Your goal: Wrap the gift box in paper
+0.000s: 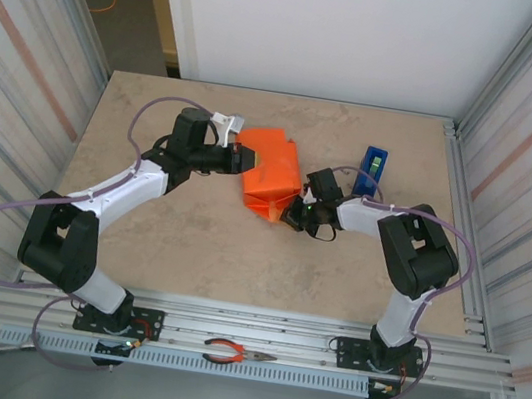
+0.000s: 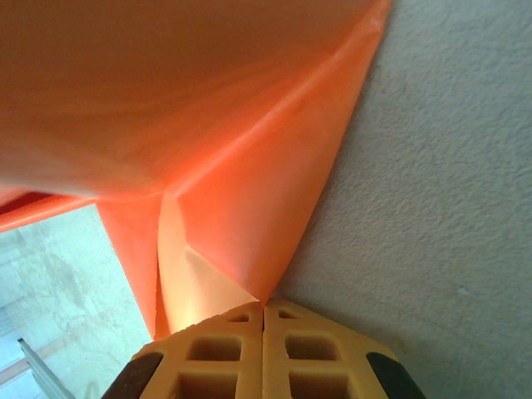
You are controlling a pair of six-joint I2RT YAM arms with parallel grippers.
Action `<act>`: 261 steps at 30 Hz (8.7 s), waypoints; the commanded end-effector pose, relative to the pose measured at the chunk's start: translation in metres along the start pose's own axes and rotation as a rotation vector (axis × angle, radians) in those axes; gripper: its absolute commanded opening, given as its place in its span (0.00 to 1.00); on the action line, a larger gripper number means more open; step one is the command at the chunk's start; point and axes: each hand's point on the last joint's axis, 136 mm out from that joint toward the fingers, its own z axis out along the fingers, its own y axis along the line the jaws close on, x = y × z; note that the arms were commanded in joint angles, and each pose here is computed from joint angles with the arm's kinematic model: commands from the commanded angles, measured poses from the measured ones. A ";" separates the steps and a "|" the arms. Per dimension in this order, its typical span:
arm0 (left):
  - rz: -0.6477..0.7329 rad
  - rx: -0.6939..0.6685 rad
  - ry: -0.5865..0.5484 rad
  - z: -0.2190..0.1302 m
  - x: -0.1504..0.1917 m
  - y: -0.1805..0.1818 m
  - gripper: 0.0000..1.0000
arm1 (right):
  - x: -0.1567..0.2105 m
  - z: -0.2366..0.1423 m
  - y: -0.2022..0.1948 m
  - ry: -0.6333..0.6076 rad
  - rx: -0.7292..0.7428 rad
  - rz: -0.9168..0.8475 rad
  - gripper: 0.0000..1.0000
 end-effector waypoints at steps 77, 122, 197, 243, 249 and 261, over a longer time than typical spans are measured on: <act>0.454 -0.165 0.034 0.058 0.097 0.019 0.00 | -0.034 -0.044 0.049 -0.060 -0.212 0.040 0.00; 0.506 -0.140 -0.046 0.065 0.050 0.013 0.00 | -0.034 -0.040 0.045 -0.049 -0.215 0.051 0.00; 0.617 -0.317 -0.049 0.072 0.046 0.044 0.00 | -0.050 -0.025 0.048 -0.018 -0.266 0.090 0.00; 0.589 -0.380 0.041 0.083 0.027 0.060 0.17 | -0.048 -0.022 0.045 -0.014 -0.268 0.096 0.00; 0.587 -0.373 0.042 0.083 0.024 0.057 0.29 | -0.048 -0.022 0.045 -0.015 -0.268 0.096 0.00; 0.531 -0.340 0.082 0.087 0.039 0.062 0.43 | -0.048 -0.021 0.043 -0.014 -0.266 0.099 0.00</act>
